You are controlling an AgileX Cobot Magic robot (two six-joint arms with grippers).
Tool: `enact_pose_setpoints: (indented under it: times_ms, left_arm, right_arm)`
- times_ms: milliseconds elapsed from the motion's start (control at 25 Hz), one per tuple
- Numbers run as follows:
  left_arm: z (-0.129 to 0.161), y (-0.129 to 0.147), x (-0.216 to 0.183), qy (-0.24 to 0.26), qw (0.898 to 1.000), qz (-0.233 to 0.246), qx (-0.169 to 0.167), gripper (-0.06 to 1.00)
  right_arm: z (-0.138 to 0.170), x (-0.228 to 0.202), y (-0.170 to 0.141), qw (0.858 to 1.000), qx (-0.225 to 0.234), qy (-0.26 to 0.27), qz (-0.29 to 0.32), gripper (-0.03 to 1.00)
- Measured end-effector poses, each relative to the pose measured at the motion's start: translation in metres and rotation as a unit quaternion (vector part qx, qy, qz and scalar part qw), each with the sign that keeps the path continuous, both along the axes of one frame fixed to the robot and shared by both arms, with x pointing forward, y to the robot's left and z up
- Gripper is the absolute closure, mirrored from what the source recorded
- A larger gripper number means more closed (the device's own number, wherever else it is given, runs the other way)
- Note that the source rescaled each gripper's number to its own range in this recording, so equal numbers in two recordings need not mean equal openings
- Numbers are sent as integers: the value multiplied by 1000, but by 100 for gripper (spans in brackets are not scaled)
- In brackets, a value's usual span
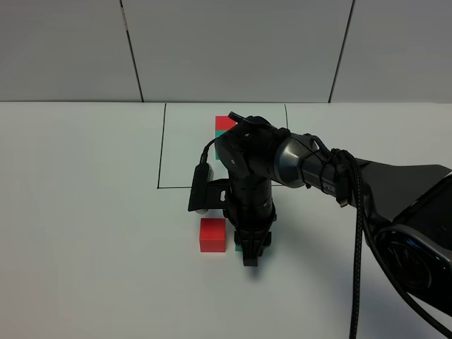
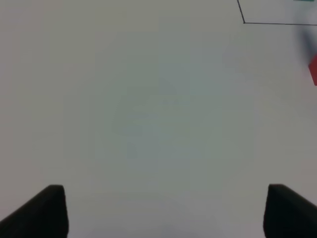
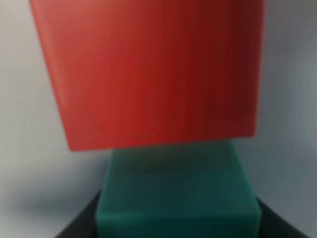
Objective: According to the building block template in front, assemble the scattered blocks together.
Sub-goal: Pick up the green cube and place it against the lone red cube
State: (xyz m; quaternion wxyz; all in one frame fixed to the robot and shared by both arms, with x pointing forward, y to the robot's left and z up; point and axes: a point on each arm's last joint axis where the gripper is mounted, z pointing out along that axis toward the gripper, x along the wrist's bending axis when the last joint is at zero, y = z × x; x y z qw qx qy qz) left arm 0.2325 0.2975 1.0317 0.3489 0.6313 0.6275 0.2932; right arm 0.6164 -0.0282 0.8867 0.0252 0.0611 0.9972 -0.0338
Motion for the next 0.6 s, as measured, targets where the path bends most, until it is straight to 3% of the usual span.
enact_pose_setpoints:
  times_ms: [600]
  left_arm:
    - [0,0,0,0,1000,0,0,15]
  right_arm:
    - [0,-4,6,1000,11,4,0,96]
